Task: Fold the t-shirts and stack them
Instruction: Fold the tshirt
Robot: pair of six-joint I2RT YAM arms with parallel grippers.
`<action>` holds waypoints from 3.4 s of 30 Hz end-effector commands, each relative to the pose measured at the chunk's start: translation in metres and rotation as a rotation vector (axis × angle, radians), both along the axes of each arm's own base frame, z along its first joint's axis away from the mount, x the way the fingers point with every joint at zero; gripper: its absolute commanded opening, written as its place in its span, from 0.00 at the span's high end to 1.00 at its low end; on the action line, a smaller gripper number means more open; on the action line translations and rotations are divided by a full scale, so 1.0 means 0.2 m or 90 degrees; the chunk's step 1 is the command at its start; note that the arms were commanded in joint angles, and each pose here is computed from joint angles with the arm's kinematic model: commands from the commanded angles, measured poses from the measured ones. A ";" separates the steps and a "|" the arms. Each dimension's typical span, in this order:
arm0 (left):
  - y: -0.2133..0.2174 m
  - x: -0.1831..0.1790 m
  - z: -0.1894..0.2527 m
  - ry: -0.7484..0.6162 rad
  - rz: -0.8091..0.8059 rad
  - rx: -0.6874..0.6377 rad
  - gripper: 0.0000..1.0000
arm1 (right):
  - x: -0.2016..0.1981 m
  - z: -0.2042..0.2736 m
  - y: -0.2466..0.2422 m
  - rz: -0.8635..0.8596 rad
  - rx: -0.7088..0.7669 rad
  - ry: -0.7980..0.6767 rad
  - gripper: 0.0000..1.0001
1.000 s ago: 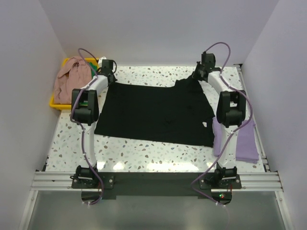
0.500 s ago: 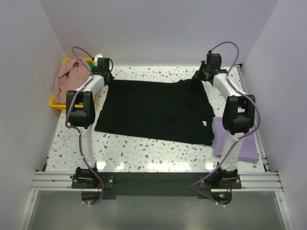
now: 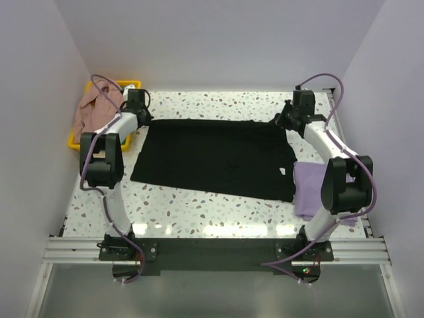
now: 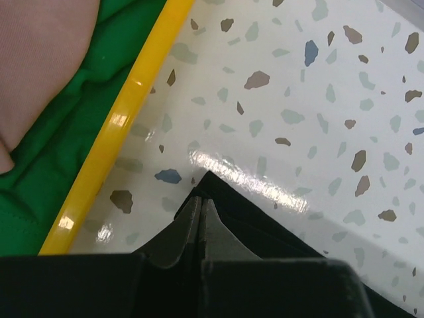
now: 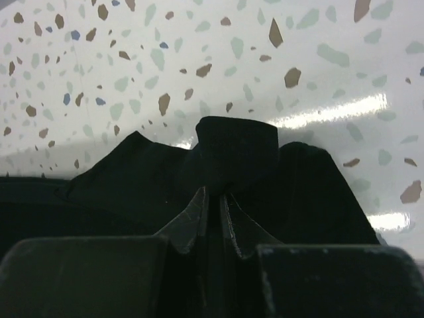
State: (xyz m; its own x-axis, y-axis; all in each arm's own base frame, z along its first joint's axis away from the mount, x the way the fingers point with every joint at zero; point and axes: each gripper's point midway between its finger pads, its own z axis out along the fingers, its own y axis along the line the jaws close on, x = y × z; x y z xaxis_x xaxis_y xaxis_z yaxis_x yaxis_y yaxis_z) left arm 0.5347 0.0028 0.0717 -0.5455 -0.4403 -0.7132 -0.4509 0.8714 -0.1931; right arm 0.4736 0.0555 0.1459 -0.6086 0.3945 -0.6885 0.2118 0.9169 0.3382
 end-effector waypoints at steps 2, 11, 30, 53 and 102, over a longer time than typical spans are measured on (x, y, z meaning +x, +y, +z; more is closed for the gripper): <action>0.04 -0.04 0.16 -0.058 0.026 -0.017 1.00 | -0.15 0.05 0.01 -0.007 0.012 -0.013 1.00; 0.05 -0.23 0.14 -0.036 0.044 -0.024 1.00 | -0.42 -0.09 0.02 -0.008 0.009 0.038 1.00; 0.08 -0.53 0.06 0.013 0.090 -0.035 1.00 | -0.67 -0.30 0.02 -0.017 0.018 0.095 1.00; -0.27 -0.52 0.23 -0.055 -0.060 -0.131 0.57 | -0.54 -0.16 0.05 0.031 0.008 0.049 0.43; -2.16 -0.77 0.09 -0.052 -0.726 -0.411 0.46 | -0.73 -0.30 0.21 0.080 0.131 0.097 0.81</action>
